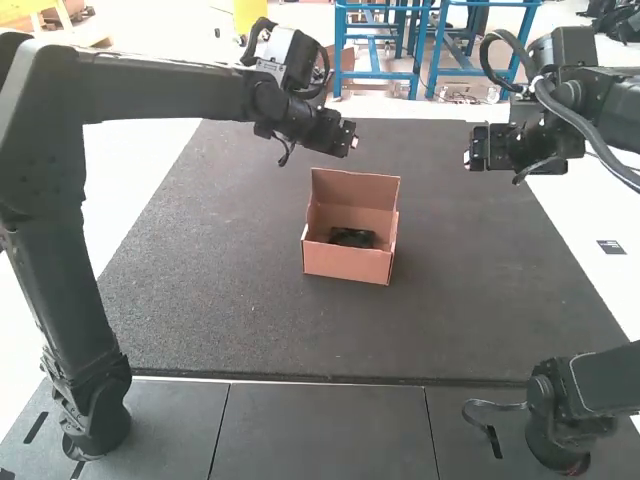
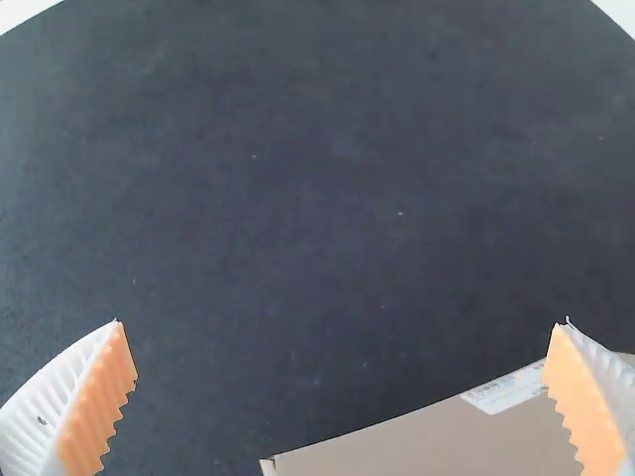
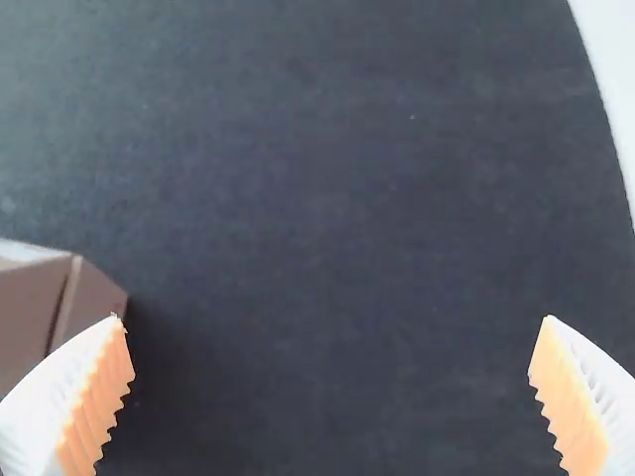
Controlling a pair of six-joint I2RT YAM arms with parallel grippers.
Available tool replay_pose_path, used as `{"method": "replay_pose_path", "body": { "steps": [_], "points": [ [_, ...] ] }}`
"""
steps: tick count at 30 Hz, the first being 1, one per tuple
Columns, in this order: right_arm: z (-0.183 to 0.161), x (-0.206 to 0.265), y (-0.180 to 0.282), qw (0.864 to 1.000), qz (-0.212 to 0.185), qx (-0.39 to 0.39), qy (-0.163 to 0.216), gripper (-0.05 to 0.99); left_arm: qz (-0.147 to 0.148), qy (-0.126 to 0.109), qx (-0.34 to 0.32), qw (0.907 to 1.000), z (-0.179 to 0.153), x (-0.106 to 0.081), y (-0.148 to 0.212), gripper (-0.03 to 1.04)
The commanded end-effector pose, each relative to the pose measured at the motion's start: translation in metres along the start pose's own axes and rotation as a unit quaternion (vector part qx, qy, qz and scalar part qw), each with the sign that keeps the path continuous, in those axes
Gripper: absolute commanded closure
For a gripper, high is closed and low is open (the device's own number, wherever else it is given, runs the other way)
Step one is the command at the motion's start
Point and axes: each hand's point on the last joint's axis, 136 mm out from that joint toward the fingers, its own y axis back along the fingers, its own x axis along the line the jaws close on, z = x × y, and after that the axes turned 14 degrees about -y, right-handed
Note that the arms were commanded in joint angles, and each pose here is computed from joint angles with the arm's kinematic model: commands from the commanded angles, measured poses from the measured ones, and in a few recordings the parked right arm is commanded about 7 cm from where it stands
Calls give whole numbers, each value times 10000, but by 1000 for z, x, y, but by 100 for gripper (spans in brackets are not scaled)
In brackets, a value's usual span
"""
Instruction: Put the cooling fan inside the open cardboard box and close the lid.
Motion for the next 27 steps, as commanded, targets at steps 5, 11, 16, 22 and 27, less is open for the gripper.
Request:
{"method": "replay_pose_path", "body": {
  "steps": [5, 11, 16, 22, 27],
  "points": [
    [-4, -4, 5, 9989, 330, 167, -287, 2, -31, -230, 134, 9996, 6, -9, -16, 4],
    [-12, 11, 9, 9949, 753, 446, -497, 2, -172, -382, 789, 9960, -30, -15, -20, 4],
    [-19, 17, 10, 9912, 945, 642, -674, 2, -294, -413, 1313, 9900, -61, -21, -18, 4],
    [-24, 17, 9, 9884, 1033, 739, -827, 2, -384, -479, 1675, 9839, -87, -28, -16, 4],
    [-23, 15, 9, 9871, 1068, 759, -920, 2, -440, -585, 1783, 9813, -106, -41, -21, 4]
  ]
}}
